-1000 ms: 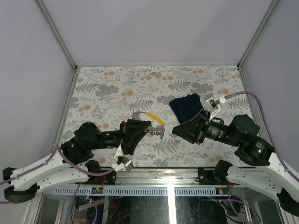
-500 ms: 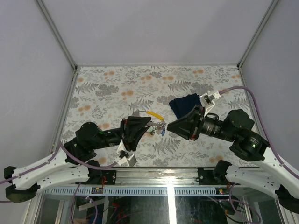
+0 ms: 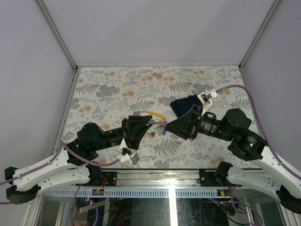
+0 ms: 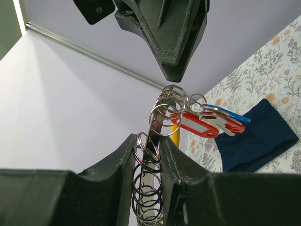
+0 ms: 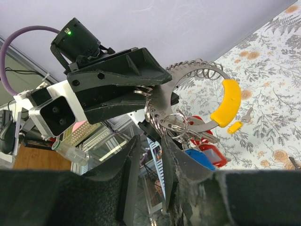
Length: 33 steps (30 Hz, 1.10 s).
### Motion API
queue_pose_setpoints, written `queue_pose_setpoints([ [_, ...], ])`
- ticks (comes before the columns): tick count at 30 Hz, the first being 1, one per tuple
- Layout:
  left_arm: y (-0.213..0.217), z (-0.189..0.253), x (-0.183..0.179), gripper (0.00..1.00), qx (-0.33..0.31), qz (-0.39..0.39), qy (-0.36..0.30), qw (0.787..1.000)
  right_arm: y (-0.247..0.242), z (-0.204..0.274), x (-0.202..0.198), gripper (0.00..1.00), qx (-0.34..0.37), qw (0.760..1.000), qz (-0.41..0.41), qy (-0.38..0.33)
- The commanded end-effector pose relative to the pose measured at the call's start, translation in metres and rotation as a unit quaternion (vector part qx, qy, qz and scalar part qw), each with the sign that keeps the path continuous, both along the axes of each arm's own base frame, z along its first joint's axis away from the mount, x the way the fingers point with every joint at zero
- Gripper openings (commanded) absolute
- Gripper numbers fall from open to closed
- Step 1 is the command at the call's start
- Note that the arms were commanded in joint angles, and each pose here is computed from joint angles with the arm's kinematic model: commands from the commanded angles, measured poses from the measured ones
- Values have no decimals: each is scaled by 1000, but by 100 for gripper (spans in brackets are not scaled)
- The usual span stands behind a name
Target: Put the keys on the keyring
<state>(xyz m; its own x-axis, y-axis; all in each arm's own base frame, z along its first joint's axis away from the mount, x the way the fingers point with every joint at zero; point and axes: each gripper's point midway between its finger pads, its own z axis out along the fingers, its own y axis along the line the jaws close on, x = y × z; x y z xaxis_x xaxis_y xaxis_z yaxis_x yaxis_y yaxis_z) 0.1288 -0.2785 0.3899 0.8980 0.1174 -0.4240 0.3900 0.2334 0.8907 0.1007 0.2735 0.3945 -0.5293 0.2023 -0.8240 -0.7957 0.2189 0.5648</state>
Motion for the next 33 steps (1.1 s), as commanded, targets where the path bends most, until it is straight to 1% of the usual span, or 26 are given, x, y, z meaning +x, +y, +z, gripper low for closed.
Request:
queue_pose_setpoints([
  [1, 8, 32, -1, 0, -55, 6, -18, 998, 0, 19, 4, 32, 30, 999, -11, -17],
  [22, 10, 32, -2, 0, -56, 8, -20, 998, 7, 6, 6, 33, 16, 1000, -3, -7],
  [26, 10, 32, -2, 0, -56, 7, -20, 998, 9, 7, 7, 34, 21, 1000, -4, -8],
  [33, 9, 31, -1, 0, -54, 9, -20, 998, 13, 12, 10, 33, 38, 999, -4, -11],
])
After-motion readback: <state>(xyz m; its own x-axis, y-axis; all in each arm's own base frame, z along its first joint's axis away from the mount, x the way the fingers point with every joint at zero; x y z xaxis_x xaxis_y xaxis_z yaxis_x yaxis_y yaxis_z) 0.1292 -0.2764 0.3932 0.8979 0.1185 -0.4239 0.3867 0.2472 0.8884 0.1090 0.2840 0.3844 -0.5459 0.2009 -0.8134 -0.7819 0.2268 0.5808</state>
